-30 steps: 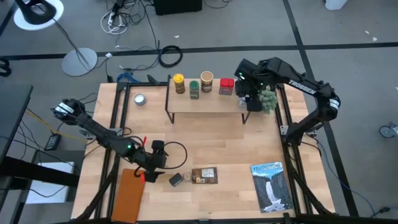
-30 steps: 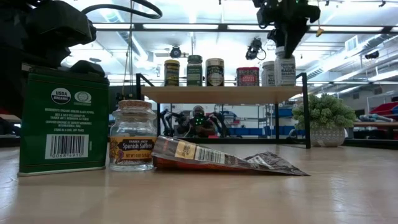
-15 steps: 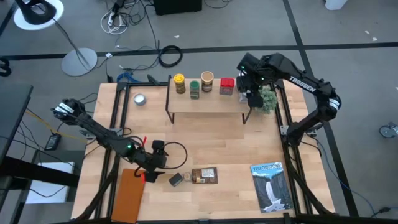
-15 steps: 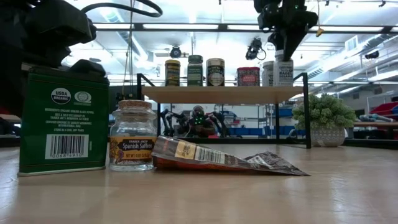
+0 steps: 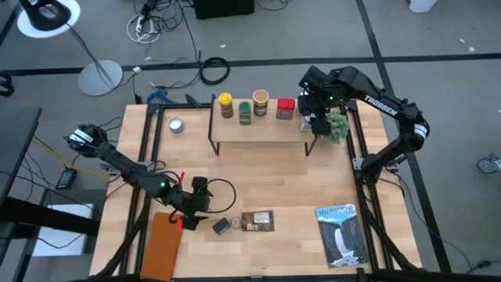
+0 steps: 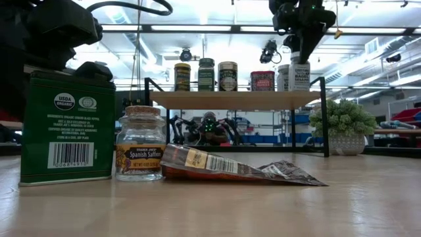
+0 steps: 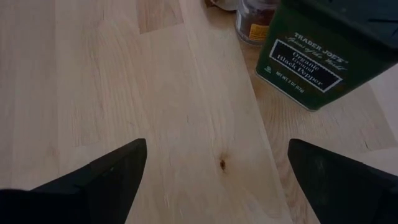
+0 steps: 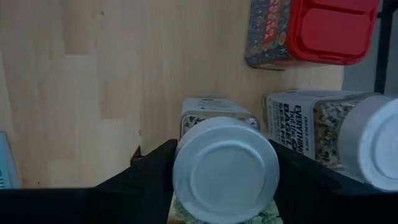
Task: Shelf spices
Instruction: Put the white seasoning bottle on the shelf
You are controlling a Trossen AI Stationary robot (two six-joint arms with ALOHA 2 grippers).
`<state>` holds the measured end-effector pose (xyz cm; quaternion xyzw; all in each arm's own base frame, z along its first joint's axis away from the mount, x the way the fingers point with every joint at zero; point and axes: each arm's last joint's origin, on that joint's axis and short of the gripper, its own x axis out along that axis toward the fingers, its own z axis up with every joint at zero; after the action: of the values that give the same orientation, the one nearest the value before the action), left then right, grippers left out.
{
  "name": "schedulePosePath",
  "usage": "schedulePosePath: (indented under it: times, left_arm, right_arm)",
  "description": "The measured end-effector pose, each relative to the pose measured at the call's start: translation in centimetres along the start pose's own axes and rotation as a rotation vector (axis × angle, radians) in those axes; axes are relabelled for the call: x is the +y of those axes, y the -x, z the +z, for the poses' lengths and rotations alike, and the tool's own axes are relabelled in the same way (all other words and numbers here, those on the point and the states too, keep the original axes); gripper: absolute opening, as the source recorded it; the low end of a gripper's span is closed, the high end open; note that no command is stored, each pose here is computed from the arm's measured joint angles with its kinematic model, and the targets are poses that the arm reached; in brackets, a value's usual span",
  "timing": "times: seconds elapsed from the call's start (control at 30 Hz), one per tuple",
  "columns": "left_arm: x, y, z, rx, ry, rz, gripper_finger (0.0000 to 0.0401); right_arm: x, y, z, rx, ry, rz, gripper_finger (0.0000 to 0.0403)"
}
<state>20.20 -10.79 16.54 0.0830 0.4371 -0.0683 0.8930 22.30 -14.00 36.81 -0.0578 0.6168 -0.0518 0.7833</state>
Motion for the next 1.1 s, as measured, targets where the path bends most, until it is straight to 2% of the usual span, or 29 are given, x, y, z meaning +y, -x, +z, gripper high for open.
schedulePosePath:
  times: [0.23, 0.4, 0.8, 1.1]
  left_arm:
    - [-0.01, 0.00, 0.00, 0.000, 0.000, 0.000, 0.0397]
    - [0.00, 0.00, 0.00, -0.001, -0.001, 0.001, 0.0397]
    - [0.00, 0.00, 0.00, 0.000, -0.003, 0.001, 0.0397]
    - [0.00, 0.00, 0.00, 0.000, -0.004, 0.001, 0.0397]
  right_arm:
    - [-0.02, 0.00, -0.01, 0.009, 0.001, -0.015, 0.0256]
    - [-0.02, 0.00, -0.01, 0.009, -0.052, -0.016, 0.0261]
    - [-0.01, -0.01, -0.04, 0.014, -0.042, -0.015, 0.0261]
    - [-0.06, -0.01, -0.12, 0.035, -0.013, -0.041, 0.0294]
